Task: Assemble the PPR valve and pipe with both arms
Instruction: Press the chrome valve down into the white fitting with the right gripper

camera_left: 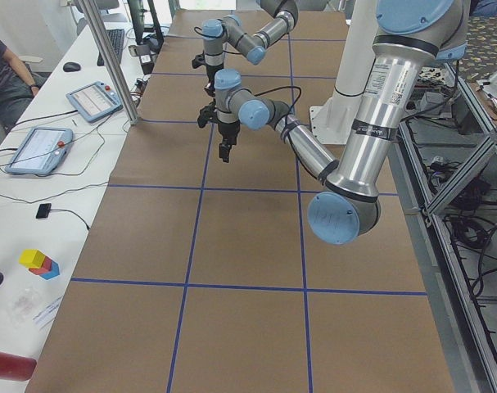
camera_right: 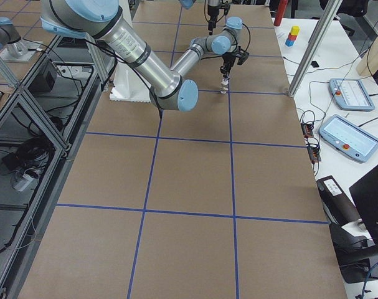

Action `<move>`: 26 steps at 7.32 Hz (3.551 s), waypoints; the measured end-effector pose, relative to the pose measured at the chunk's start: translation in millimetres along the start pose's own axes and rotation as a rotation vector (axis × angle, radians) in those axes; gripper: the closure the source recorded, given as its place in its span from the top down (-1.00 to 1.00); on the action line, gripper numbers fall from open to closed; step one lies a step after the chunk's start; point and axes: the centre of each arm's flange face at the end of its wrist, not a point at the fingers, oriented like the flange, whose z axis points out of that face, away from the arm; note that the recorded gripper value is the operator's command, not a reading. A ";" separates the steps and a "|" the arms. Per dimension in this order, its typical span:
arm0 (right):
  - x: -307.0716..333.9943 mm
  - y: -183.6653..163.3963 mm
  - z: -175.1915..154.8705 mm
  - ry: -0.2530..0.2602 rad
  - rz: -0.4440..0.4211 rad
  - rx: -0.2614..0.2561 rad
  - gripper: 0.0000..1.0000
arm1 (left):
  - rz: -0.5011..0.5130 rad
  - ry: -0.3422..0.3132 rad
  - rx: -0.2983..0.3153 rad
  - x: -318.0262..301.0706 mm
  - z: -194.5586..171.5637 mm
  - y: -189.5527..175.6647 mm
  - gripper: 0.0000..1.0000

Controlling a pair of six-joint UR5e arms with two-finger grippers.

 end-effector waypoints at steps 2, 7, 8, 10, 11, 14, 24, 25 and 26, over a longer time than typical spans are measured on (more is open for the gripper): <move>0.8 1.1 2.1 0.002 -0.001 0.001 -1.00 | 0.000 0.000 -0.001 0.2 0.3 0.1 0.99; 0.6 0.8 5.2 0.006 -0.002 0.012 -1.00 | 0.000 0.000 -0.001 0.3 0.2 0.2 0.99; 0.5 1.7 6.3 0.007 -0.003 0.012 -1.00 | 0.000 0.001 0.000 0.4 -0.4 0.0 0.99; 0.5 4.5 9.0 0.010 -0.005 0.011 -1.00 | 0.000 0.002 0.002 0.7 -1.0 -0.3 0.99; 0.9 4.7 10.8 0.013 -0.006 0.011 -1.00 | 0.000 0.001 0.002 0.7 -1.2 -0.3 0.99; 1.0 3.1 14.6 0.018 -0.006 0.016 -1.00 | -0.005 0.003 0.003 1.2 -1.8 -0.3 0.99; 0.9 2.3 16.6 0.019 -0.006 0.028 0.99 | -0.009 0.003 0.004 1.4 -2.5 0.0 0.99; 0.6 2.5 16.1 0.018 -0.007 0.029 0.99 | -0.009 0.003 0.003 1.4 -2.4 0.1 0.99; -0.2 3.1 15.2 0.017 -0.008 0.028 0.99 | -0.009 0.003 0.003 1.4 -2.4 0.1 0.99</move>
